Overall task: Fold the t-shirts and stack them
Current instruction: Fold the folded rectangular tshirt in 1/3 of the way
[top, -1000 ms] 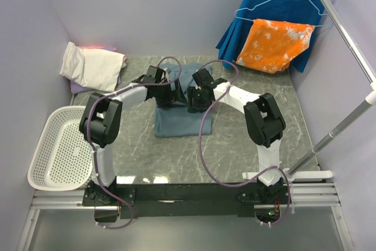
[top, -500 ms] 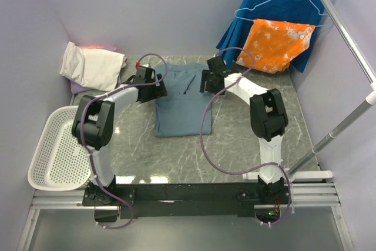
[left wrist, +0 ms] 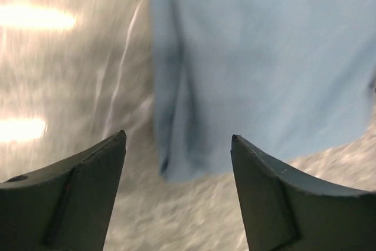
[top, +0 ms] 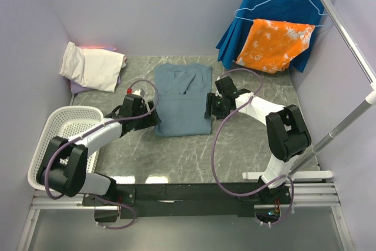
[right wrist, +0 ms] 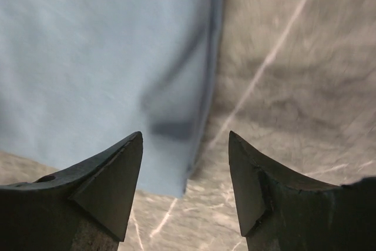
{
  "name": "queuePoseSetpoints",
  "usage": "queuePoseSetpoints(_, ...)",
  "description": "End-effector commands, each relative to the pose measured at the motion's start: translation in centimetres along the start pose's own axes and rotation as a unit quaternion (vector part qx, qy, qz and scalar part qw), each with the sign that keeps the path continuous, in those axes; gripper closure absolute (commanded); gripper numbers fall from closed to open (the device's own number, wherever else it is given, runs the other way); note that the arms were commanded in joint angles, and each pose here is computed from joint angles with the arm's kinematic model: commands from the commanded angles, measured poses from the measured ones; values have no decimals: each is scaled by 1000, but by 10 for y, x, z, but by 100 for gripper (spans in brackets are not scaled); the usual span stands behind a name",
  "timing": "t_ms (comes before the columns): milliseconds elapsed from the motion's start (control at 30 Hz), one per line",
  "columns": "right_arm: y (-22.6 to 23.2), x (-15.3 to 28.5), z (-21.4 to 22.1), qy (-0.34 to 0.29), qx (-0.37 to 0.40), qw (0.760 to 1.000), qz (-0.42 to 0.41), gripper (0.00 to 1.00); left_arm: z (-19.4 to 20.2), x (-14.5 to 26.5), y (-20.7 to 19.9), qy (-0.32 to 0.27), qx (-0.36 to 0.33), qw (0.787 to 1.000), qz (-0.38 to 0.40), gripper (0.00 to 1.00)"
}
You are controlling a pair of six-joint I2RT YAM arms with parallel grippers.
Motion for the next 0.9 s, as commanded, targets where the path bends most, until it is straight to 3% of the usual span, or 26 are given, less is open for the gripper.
queuePoseSetpoints(0,7,8,5,-9,-2,999,-32,34,5,11,-1,-30,5,999,18,25)
queuePoseSetpoints(233,6,8,9,-7,2,1000,-30,36,9,-1,-1,-34,21,999,27,43)
queuePoseSetpoints(333,4,6,10,-5,4,1000,-24,36,5,-9,-5,-38,20,998,39,56)
queuePoseSetpoints(867,-2,-7,15,9,4,1000,-10,37,12,-25,-2,-19,9,999,38,64)
Point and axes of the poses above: each gripper's point midway between its finger pads, its own x axis back along the fingers, its own y axis along the line the jaws close on, z = x × y, the point moved 5 cm from there along x, back along the fingers, and after that the axes turned 8 degrees about -x, right-handed, at the moved point
